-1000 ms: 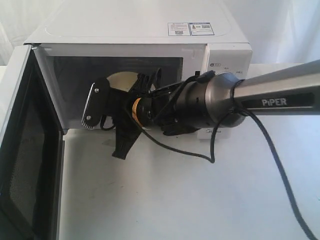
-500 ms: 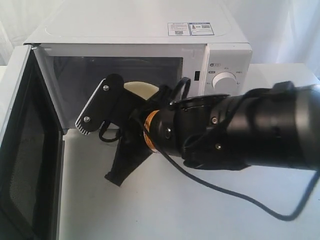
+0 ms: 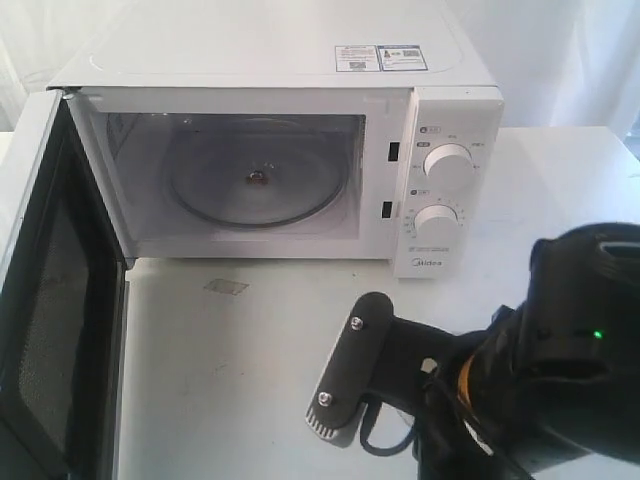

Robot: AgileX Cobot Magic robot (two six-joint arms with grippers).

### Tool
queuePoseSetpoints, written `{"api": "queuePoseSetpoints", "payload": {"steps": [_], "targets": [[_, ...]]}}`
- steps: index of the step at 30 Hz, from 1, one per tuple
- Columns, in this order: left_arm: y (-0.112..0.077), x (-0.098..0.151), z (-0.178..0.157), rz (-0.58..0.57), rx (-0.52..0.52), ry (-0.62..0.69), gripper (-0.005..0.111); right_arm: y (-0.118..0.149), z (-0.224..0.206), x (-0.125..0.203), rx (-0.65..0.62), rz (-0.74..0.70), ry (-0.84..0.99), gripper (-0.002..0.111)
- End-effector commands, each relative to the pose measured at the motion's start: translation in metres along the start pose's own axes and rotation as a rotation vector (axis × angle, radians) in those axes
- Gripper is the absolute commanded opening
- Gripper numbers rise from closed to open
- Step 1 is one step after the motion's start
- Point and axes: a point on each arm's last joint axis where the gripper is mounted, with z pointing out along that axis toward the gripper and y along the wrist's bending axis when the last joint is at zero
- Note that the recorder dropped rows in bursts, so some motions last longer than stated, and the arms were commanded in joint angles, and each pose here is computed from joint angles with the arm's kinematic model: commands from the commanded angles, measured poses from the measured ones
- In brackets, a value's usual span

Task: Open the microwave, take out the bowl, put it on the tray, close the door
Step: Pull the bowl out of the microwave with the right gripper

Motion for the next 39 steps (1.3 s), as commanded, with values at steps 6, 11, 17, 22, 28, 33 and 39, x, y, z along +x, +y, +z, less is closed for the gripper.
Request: {"api": "queuePoseSetpoints", "payload": {"steps": [6, 11, 17, 22, 28, 33, 39], "targets": [[0.0, 0.001, 0.0, -0.002, 0.0, 0.003, 0.0, 0.009, 0.022, 0.017, -0.031, 0.077, -0.075, 0.0], [0.0, 0.001, 0.0, -0.002, 0.0, 0.003, 0.0, 0.01, 0.029, 0.023, -0.02, 0.089, -0.078, 0.0], [0.0, 0.001, 0.0, -0.002, 0.0, 0.003, 0.0, 0.009, 0.038, 0.03, 0.016, 0.119, -0.104, 0.0], [0.0, 0.001, 0.0, -0.002, 0.0, 0.003, 0.0, 0.006, 0.04, 0.03, 0.045, 0.143, -0.117, 0.0], [0.0, 0.001, 0.0, -0.002, 0.0, 0.003, 0.0, 0.006, 0.043, 0.034, 0.058, 0.141, -0.116, 0.0], [0.0, 0.001, 0.0, -0.002, 0.0, 0.003, 0.0, 0.009, 0.047, 0.035, 0.035, 0.13, -0.156, 0.0], [0.0, 0.001, 0.0, -0.002, 0.0, 0.003, 0.0, 0.009, 0.047, 0.035, 0.038, 0.137, -0.166, 0.0]]}}
